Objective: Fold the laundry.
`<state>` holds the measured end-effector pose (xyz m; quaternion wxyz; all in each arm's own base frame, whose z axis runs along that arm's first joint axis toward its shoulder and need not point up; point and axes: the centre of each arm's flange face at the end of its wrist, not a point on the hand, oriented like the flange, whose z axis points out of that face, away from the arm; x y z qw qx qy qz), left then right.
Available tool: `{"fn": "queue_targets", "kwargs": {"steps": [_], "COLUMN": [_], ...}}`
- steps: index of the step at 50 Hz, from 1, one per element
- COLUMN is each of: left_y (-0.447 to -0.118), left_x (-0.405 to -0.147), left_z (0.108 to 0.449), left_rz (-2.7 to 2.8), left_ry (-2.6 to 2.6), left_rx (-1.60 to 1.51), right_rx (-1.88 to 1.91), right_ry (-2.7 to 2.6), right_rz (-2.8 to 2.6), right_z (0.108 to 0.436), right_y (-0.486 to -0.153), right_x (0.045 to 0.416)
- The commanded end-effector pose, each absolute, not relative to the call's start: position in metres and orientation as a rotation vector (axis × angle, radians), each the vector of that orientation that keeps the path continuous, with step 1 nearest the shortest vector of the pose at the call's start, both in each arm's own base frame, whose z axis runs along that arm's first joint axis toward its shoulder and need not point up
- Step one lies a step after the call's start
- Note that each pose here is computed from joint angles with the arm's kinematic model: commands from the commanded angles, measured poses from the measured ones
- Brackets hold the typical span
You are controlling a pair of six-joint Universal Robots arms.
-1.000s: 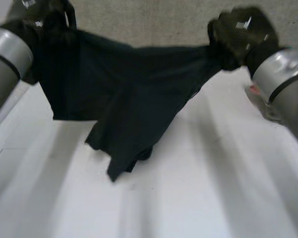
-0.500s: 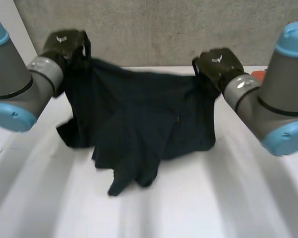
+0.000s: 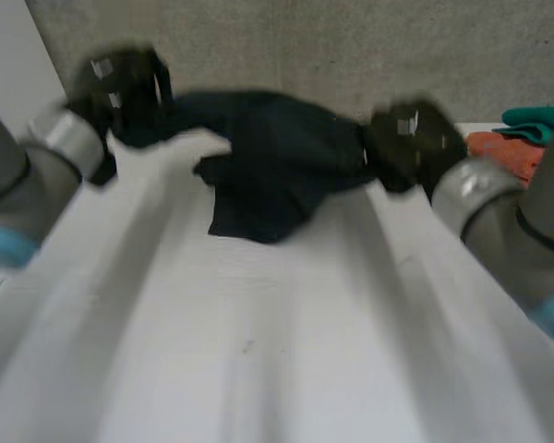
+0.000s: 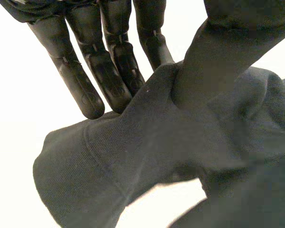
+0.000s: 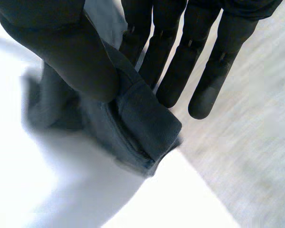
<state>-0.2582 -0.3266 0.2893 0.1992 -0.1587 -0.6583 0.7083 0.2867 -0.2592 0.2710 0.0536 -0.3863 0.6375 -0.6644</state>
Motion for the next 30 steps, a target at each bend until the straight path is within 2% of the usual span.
{"fn": "queue_targets", "kwargs": {"steps": [1, 2, 5, 8, 13, 15, 20, 26, 30], "left_y": [-0.252, -0.235, -0.214, -0.208, -0.226, -0.236, -0.256, -0.259, -0.259], "left_x": [-0.252, -0.252, -0.253, -0.255, -0.251, -0.246, -0.235, -0.229, -0.231], "left_z": [0.21, 0.199, 0.185, 0.185, 0.205, 0.217, 0.235, 0.23, 0.219], "left_rz": [1.641, 1.575, 1.498, 1.495, 1.627, 1.699, 1.794, 1.706, 1.633], "left_ry": [-2.189, -2.229, -2.27, -2.267, -2.255, -2.259, -2.284, -2.376, -2.416], "left_rx": [-0.659, -0.722, -0.827, -0.893, -0.889, -0.839, -0.701, -0.55, -0.546], "right_rx": [-1.603, -1.689, -1.836, -1.878, -1.666, -1.457, -1.177, -1.181, -1.167], "right_ry": [2.233, 2.246, 2.234, 2.201, 2.194, 2.225, 2.236, 2.221, 2.247], "right_rz": [-1.568, -1.497, -1.391, -1.39, -1.602, -1.689, -1.708, -1.681, -1.614], "right_z": [0.21, 0.205, 0.2, 0.202, 0.22, 0.231, 0.247, 0.241, 0.22], "right_y": [-0.214, -0.205, -0.191, -0.188, -0.215, -0.231, -0.247, -0.26, -0.274], "right_x": [0.246, 0.238, 0.229, 0.229, 0.242, 0.245, 0.249, 0.259, 0.27]}}
